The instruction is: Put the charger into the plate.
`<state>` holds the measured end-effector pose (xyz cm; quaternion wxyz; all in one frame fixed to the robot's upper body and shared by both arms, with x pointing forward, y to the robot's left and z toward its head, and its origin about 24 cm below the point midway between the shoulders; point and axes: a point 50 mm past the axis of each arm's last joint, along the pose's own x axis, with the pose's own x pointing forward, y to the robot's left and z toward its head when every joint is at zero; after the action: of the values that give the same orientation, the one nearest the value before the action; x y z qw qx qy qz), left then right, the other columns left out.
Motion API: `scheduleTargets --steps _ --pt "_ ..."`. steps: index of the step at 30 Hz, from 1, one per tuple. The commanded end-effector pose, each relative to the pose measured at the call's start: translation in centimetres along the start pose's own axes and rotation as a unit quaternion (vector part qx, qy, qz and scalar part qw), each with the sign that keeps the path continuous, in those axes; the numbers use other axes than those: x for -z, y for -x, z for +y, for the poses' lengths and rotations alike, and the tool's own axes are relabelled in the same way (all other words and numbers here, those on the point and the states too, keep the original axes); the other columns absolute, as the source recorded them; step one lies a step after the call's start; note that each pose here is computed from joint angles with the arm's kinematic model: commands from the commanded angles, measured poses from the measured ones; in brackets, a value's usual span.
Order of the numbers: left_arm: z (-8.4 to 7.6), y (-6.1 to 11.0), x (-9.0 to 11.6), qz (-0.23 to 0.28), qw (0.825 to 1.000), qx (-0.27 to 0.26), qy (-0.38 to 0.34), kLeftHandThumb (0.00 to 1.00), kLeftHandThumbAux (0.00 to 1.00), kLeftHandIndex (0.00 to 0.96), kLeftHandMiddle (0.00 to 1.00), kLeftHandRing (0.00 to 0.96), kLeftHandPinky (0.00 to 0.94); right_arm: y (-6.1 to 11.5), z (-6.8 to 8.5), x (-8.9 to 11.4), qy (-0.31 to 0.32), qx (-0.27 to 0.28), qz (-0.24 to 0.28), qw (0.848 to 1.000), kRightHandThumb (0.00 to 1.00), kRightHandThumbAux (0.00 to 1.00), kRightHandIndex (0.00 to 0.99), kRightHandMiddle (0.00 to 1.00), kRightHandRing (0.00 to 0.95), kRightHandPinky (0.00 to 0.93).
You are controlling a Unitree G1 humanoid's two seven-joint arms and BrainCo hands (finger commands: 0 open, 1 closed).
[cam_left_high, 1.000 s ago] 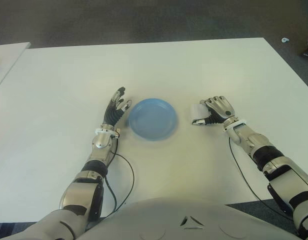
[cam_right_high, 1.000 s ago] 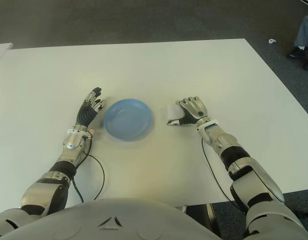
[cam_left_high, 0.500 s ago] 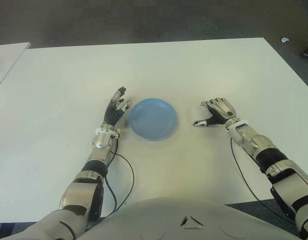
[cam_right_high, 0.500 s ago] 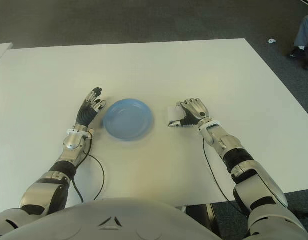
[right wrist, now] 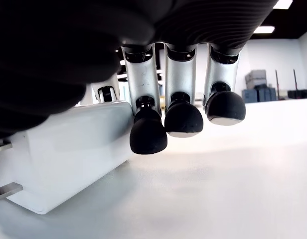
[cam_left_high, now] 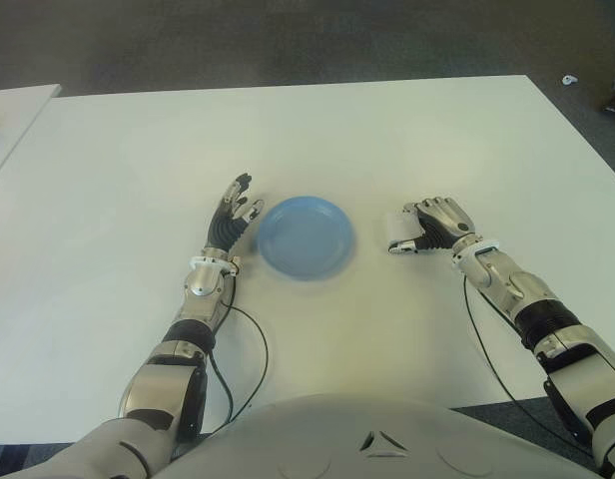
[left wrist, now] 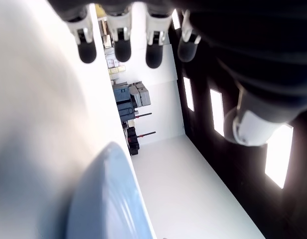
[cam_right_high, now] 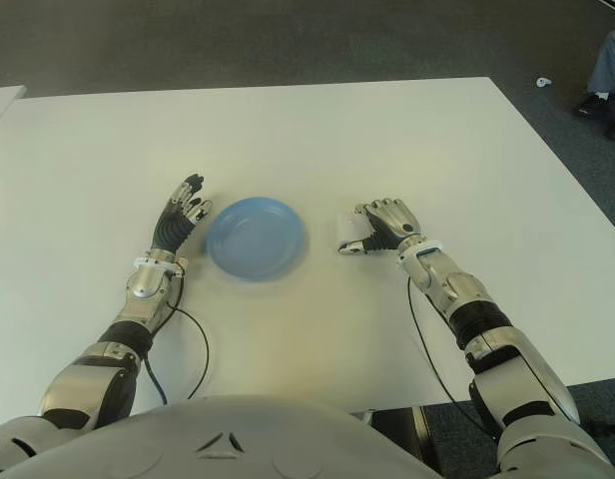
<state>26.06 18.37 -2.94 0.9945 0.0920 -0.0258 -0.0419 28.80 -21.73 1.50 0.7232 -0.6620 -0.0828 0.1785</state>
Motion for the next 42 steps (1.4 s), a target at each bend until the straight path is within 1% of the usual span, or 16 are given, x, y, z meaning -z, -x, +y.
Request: scheduleTargets --steps 1,3,6,8,9,11,13,15,17,25,31,42 --pt "-1.1 4.6 4.0 0.104 0.994 0.015 0.009 0.000 0.541 0.070 0.090 0.024 0.000 0.8 0.8 0.3 -0.008 -0.026 0.008 1.000 0.741 0.709 0.440 0.862 0.854 0.859" --pt "-1.1 4.6 4.0 0.105 0.994 0.015 0.009 0.000 0.540 0.070 0.089 0.023 0.000 0.8 0.7 0.3 -0.010 -0.026 0.009 1.000 0.741 0.709 0.440 0.861 0.853 0.857" --pt "-1.2 4.6 4.0 0.105 0.994 0.014 0.008 0.000 0.545 0.073 0.090 0.023 0.000 0.6 0.2 0.3 -0.014 -0.021 0.009 1.000 0.741 0.709 0.440 0.860 0.853 0.856" --pt "-1.2 4.6 4.0 0.105 0.994 0.013 0.007 0.000 0.549 0.076 0.092 0.024 0.000 0.2 -0.6 0.2 -0.015 -0.014 0.006 1.000 0.741 0.709 0.440 0.860 0.854 0.856" --pt "-1.2 4.6 4.0 0.104 0.994 0.014 0.006 0.000 0.551 0.078 0.092 0.024 0.000 -0.3 -1.6 0.0 -0.013 0.001 0.000 1.000 0.741 0.709 0.440 0.860 0.855 0.856" --pt "-1.3 4.5 4.0 0.104 0.994 0.014 0.006 0.000 0.551 0.081 0.092 0.025 0.000 -0.8 -3.0 -0.4 -0.012 0.023 -0.008 1.000 0.742 0.709 0.440 0.861 0.857 0.856" --pt "-1.3 4.5 4.0 0.104 0.994 0.015 0.005 0.000 0.551 0.082 0.092 0.025 0.000 -0.9 -4.1 -0.8 -0.016 0.042 -0.012 0.999 0.742 0.709 0.440 0.864 0.859 0.856" --pt "-1.4 4.5 4.0 0.105 0.994 0.015 0.004 0.000 0.551 0.083 0.092 0.027 0.000 -0.8 -4.9 -1.2 -0.023 0.059 -0.014 0.998 0.743 0.709 0.440 0.868 0.861 0.856" --pt "-1.4 4.5 4.0 0.107 0.994 0.017 0.003 0.000 0.551 0.082 0.091 0.026 0.000 -0.8 -5.5 -1.5 -0.031 0.072 -0.014 0.997 0.744 0.709 0.440 0.871 0.863 0.856" --pt "-1.6 4.5 4.1 0.109 0.994 0.014 0.007 0.000 0.546 0.074 0.089 0.024 0.000 -0.8 -6.7 -2.4 -0.047 0.108 -0.022 0.993 0.745 0.708 0.441 0.873 0.861 0.847" --pt "-1.7 4.4 4.1 0.109 0.994 0.012 0.012 0.000 0.543 0.078 0.092 0.029 0.000 -0.9 -7.5 -2.8 -0.044 0.119 -0.030 0.991 0.746 0.708 0.441 0.867 0.856 0.837" --pt "-2.0 4.5 4.1 0.111 0.994 0.006 0.023 0.000 0.548 0.083 0.102 0.042 0.000 -1.0 -7.9 -3.2 -0.048 0.132 -0.036 0.989 0.746 0.708 0.441 0.857 0.847 0.835"
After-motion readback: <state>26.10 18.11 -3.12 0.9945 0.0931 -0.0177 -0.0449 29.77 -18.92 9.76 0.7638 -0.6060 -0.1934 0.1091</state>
